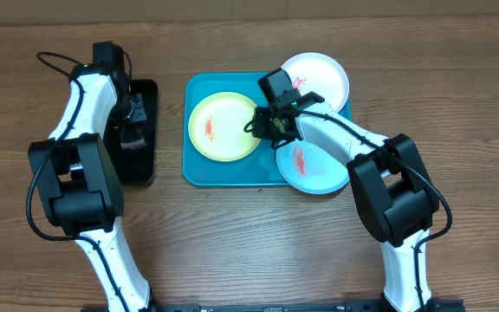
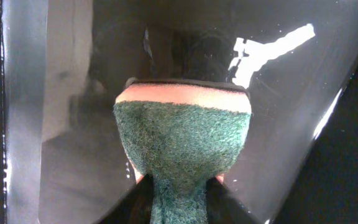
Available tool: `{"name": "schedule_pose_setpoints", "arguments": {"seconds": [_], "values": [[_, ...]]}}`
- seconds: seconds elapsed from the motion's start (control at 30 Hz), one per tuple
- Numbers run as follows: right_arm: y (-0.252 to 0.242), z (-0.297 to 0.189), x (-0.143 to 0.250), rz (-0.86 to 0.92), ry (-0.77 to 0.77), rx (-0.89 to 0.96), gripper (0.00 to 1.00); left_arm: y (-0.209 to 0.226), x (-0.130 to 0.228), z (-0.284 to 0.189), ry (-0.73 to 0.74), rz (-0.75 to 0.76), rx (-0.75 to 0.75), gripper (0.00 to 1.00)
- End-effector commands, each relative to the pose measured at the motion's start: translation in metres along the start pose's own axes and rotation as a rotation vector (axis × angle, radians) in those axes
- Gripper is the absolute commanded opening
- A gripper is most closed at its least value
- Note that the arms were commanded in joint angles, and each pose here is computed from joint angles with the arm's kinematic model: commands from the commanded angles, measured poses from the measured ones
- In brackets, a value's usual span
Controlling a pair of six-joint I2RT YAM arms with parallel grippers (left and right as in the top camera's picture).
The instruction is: Clean dirty plates on tray and stack at the side
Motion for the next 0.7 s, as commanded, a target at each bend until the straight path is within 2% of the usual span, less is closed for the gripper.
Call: {"name": "schedule_pose_setpoints", "arguments": {"seconds": [0.0,0.03,0.07,0.3,0.37,0.67], "values": [[0.003,-0.002,-0.009,-0.003,-0.028,0.001,0.07,-0.003,-0.003,0.006,0.004,0.022,-0.008,0.13],[0.003,-0.002,-0.009,-0.003,-0.028,0.001,0.06,-0.004,-0.002,0.006,0.009,0.022,0.001,0.05],[0.003,-0.002,-0.009,-0.003,-0.027,0.000,0.06,-0.006,0.000,0.006,0.018,0.024,0.009,0.04],[0.008,-0.002,-0.004,0.000,0.007,-0.038,0.06,-0.030,0.016,-0.018,0.068,0.058,0.103,0.04],[0.008,-0.002,-0.002,0.005,0.023,-0.050,0.04,-0.039,0.014,-0.039,0.041,0.075,0.122,0.04],[-0.001,-0.008,-0.002,0.052,0.090,-0.121,0.04,-0.071,0.007,-0.146,-0.178,0.103,0.198,0.04]]}}
Point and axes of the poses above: each gripper's point midway between its finger pads, its own z axis out along the fingers, its own y axis along the line the jaws close on, x = y × z, the point moved 1 cm from there along -z, back along the fingers, and after that the axes turned 2 degrees about -z, right-handed, at the moved point
